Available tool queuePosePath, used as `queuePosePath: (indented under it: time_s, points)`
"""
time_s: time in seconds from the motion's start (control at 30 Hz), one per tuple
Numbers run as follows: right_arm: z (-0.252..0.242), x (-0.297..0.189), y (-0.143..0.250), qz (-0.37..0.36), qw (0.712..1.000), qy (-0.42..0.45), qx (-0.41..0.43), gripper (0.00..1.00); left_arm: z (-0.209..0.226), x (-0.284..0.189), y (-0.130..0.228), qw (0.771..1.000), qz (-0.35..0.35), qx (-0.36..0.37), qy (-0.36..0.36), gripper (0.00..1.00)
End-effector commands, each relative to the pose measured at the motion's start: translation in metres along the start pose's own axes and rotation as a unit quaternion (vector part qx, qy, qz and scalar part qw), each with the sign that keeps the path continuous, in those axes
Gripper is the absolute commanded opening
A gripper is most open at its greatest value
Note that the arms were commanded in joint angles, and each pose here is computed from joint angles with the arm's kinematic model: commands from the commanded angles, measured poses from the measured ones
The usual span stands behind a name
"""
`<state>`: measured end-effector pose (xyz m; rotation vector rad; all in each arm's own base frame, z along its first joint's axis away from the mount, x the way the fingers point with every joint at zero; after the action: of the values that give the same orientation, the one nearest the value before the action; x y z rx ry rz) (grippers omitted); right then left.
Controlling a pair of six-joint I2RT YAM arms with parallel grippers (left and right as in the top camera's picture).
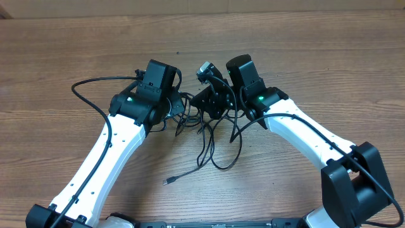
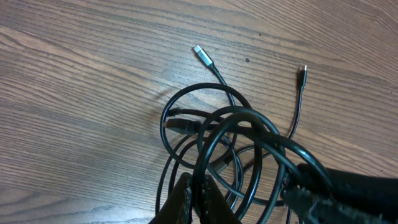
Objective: Untangle cables
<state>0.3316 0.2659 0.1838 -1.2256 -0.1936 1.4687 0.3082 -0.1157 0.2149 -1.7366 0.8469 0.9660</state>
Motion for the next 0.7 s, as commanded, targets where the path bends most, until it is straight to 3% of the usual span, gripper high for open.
queuePosePath:
  time_s: [0.0, 0.07, 0.37, 0.53, 0.67]
  points:
    - [0.002, 0.0, -0.002, -0.003, 1.0, -0.002, -0.003, 0.12, -0.002, -0.002, -0.004, 1.0, -0.004, 0.008, 0.006, 0.04]
    - [0.002, 0.0, -0.002, -0.003, 1.0, -0.002, -0.003, 0.04, -0.002, -0.002, -0.004, 1.0, -0.005, 0.008, 0.006, 0.04]
    - [0.001, 0.0, -0.002, -0.002, 1.0, 0.001, 0.008, 0.04, -0.002, -0.002, -0.004, 1.0, -0.005, 0.007, 0.006, 0.04]
    - [-0.018, -0.005, -0.006, -0.02, 0.991, 0.067, 0.11, 0.04, 0.0, -0.002, -0.002, 1.0, 0.001, 0.008, 0.001, 0.05]
    - [-0.049, -0.023, -0.006, -0.05, 0.963, 0.17, 0.204, 0.04, 0.002, -0.002, 0.0, 1.0, 0.006, 0.008, -0.005, 0.04]
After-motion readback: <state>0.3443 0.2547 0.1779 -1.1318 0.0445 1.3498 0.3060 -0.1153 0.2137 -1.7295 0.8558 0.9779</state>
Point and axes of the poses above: each gripper's point midway between its finger pads, its own x axis out along the fingers, its own z axis along the line the jaws close on, y = z × x, the point moved 6 cm from there along -x, back along the fingers, and after that the axes turned 5 degrees about x, right-handed, at the moved point
